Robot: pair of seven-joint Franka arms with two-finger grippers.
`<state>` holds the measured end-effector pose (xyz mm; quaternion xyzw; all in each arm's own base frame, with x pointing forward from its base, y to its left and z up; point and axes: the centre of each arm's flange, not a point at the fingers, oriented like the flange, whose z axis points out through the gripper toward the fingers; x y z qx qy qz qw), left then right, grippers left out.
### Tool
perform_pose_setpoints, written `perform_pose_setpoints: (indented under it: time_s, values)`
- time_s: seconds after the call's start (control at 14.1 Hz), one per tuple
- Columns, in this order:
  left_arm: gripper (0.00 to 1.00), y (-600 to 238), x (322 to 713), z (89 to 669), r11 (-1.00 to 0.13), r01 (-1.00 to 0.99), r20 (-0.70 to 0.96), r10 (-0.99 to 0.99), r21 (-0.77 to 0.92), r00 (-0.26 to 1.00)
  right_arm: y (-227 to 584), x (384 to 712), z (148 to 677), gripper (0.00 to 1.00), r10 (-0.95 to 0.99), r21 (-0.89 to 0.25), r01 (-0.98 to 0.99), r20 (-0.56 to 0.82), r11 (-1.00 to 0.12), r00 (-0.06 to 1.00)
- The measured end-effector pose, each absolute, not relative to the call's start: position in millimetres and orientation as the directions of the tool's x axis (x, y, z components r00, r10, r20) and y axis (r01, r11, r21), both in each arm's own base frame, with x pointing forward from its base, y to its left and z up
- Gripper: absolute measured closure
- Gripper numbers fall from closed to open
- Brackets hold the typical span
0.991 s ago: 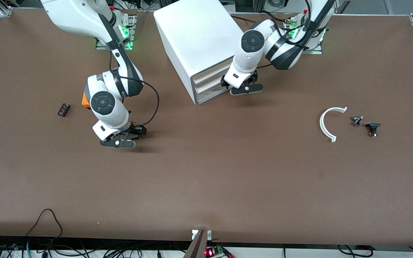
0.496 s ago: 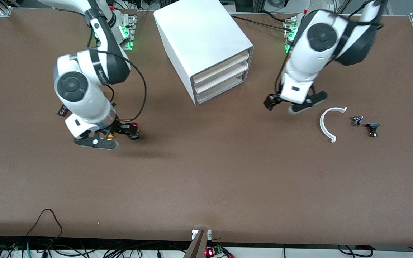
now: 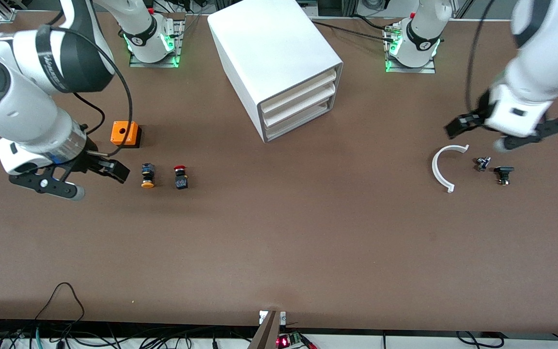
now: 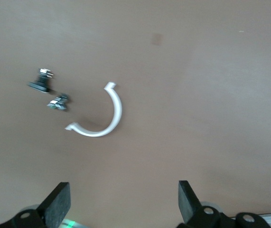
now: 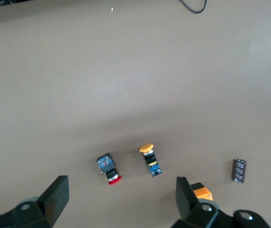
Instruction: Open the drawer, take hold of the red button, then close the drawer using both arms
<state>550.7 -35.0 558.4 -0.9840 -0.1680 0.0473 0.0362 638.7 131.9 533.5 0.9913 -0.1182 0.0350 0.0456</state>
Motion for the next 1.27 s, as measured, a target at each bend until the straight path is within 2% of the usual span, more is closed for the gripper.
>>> perform_pose_setpoints:
  time_s: [0.28, 0.5, 0.78, 1.27]
  values:
    - [0.0, 64, 544, 581, -0.965, 0.255, -0.087, 0.259, -0.062, 0.962, 42, 627, 576, 0.0, -0.109, 0.092, -0.114, 0.062, -0.989, 0.992]
    - [0.0, 72, 539, 590, -0.969, 0.24, -0.079, 0.244, -0.056, 0.967, -16, 608, 590, 0.0, -0.067, 0.089, -0.07, 0.038, -0.994, 0.997]
    - [0.0, 66, 538, 592, -0.972, 0.228, -0.079, 0.232, -0.056, 0.969, -13, 585, 586, 0.0, -0.052, 0.081, -0.051, -0.012, -0.995, 0.999]
    - [0.0, 54, 538, 598, -0.977, 0.208, -0.083, 0.212, -0.054, 0.974, -20, 559, 581, 0.0, -0.051, 0.065, -0.05, -0.016, -0.997, 0.999]
